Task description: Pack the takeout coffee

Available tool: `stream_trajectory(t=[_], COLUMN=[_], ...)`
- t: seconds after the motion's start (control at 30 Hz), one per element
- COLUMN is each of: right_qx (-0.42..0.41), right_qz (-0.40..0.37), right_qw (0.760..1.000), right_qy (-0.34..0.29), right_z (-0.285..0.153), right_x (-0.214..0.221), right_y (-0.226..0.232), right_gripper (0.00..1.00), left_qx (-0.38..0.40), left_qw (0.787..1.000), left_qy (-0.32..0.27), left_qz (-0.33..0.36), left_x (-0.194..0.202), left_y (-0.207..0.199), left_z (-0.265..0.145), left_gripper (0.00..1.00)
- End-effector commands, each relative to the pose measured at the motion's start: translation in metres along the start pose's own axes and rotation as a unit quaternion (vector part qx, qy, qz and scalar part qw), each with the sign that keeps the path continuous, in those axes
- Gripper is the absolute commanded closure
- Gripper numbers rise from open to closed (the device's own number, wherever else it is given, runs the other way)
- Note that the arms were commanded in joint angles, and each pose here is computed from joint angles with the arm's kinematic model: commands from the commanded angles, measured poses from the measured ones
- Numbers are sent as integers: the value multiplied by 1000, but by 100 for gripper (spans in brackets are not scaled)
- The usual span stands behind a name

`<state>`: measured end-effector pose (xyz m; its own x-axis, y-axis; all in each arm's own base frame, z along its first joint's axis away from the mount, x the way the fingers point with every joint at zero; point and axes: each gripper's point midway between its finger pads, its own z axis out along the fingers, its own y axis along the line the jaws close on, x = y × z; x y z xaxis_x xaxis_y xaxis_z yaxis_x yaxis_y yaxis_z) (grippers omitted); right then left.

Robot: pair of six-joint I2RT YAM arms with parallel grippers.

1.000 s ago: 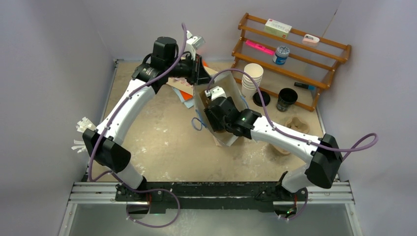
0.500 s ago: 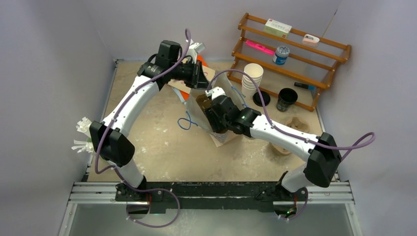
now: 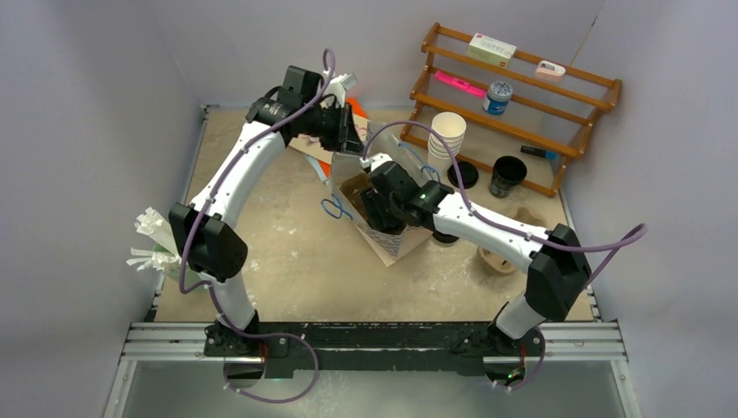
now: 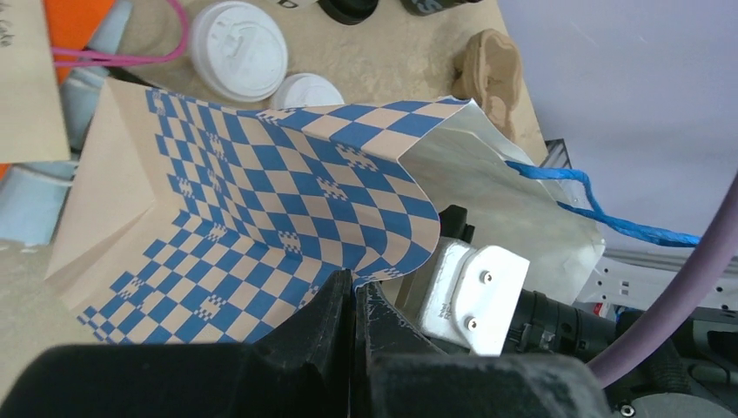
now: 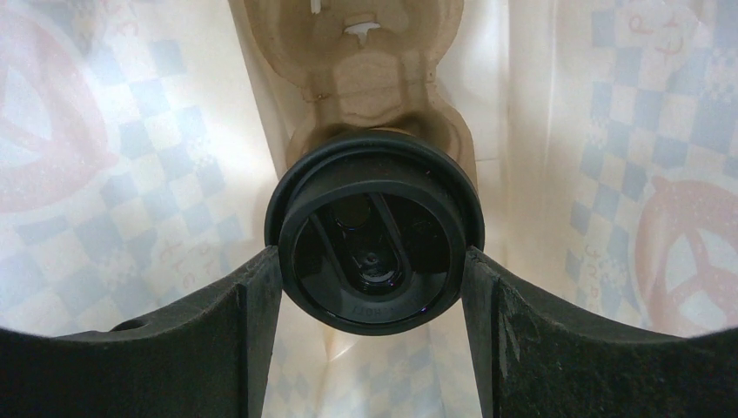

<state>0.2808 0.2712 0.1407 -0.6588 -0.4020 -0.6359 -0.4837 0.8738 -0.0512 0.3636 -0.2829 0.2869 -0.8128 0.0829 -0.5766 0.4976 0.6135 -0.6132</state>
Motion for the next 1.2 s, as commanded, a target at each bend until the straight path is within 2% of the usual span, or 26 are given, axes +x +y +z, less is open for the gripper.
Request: stream_trajectory(t=[0.0, 0.23, 0.57, 0.9, 1.17], right_qx=[-35, -47, -37, -24, -21], right_qz=[15, 13, 9, 8, 6], right_qw=[999, 998, 996, 989, 981], right_qy=[22, 41, 81, 146, 190], right_z=[1, 12, 31, 42, 53], right_x=[0, 4, 13, 46, 75], right_y=[10, 15, 16, 14, 14], right_gripper=[69, 69, 69, 70, 70], left_qx=[-26, -86, -125, -171, -178], left_qw=[999, 994, 984, 973, 969], left_qy=[-11, -62, -113, -132, -139], left_qz=[-18, 22, 64, 85, 97], left_x=[-7, -29, -50, -54, -56], left_y=[5, 25, 39, 53, 53], left_z=[-14, -20, -25, -34, -39], left_gripper=[100, 100, 100, 100, 100])
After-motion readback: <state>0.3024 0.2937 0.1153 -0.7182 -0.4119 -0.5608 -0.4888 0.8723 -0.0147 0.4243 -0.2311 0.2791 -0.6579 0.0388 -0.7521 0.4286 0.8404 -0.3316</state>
